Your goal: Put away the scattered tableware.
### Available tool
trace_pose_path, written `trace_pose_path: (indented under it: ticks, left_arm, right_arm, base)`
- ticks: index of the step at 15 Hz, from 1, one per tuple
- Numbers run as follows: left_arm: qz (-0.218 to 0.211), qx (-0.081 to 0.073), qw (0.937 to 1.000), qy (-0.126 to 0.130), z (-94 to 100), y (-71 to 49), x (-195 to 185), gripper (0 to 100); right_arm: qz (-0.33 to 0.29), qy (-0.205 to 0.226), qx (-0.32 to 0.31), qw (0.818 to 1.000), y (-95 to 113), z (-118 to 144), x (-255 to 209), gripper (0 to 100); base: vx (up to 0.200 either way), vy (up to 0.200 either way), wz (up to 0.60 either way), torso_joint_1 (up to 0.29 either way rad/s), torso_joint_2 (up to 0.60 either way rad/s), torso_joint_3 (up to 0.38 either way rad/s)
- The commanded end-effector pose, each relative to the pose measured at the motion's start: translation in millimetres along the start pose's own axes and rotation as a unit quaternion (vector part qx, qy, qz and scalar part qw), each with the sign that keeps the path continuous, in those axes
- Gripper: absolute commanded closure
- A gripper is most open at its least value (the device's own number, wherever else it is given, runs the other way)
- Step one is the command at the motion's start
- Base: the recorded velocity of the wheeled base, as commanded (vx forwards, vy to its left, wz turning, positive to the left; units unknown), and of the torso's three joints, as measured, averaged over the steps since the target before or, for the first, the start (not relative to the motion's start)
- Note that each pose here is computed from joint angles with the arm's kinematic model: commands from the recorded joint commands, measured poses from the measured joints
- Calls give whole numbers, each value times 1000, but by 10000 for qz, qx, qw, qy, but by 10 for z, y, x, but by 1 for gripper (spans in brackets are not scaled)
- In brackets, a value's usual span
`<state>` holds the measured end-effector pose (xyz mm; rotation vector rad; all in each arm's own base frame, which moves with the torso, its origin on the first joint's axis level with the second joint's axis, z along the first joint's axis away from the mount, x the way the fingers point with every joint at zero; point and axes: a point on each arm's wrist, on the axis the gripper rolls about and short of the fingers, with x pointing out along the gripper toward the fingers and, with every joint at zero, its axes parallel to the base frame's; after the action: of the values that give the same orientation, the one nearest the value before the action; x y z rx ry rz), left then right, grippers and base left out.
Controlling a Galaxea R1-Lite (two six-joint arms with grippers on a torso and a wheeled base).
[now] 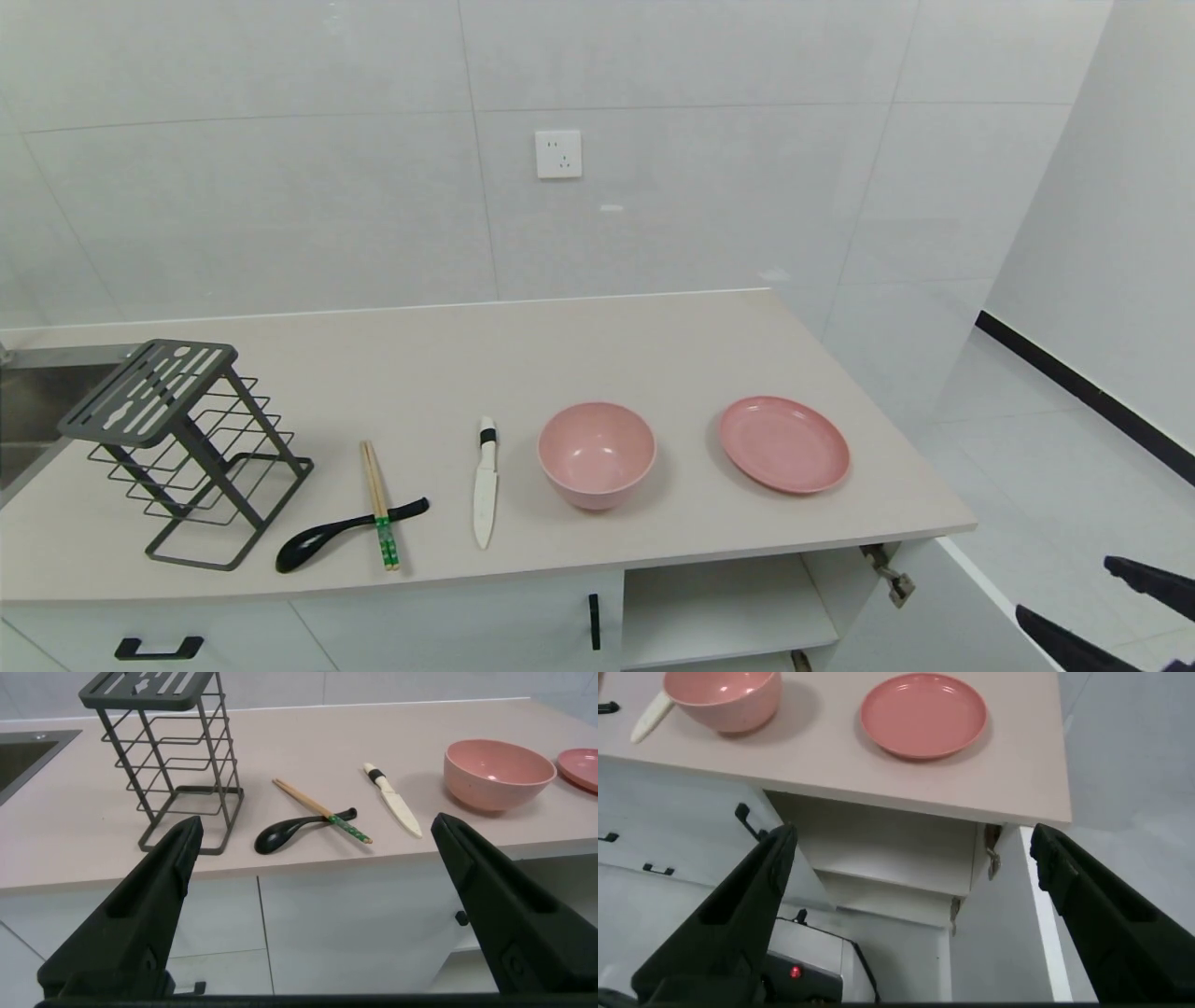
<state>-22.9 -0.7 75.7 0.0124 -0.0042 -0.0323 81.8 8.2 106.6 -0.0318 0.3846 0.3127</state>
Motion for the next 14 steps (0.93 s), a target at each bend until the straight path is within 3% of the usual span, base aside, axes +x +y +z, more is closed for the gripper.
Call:
trace_pose_path:
  ticks: [1,5,14]
  left_arm:
    - [1,-1,10000,5,1,0,1,0]
    - [1,-1,10000,5,1,0,1,0]
    - [8,0,10000,5,1,0,1,0]
  right_arm:
    - [-27,628,174,9979,-154,4,460,0]
    - [-115,495,140,9986,-332,-14,969,0]
    - [51,640,105,9979,-297,-67,1073,0]
  base:
    - [0,0,0,0,0,0]
    - [0,0,0,0,0,0]
    - [0,0,0,0,0,0]
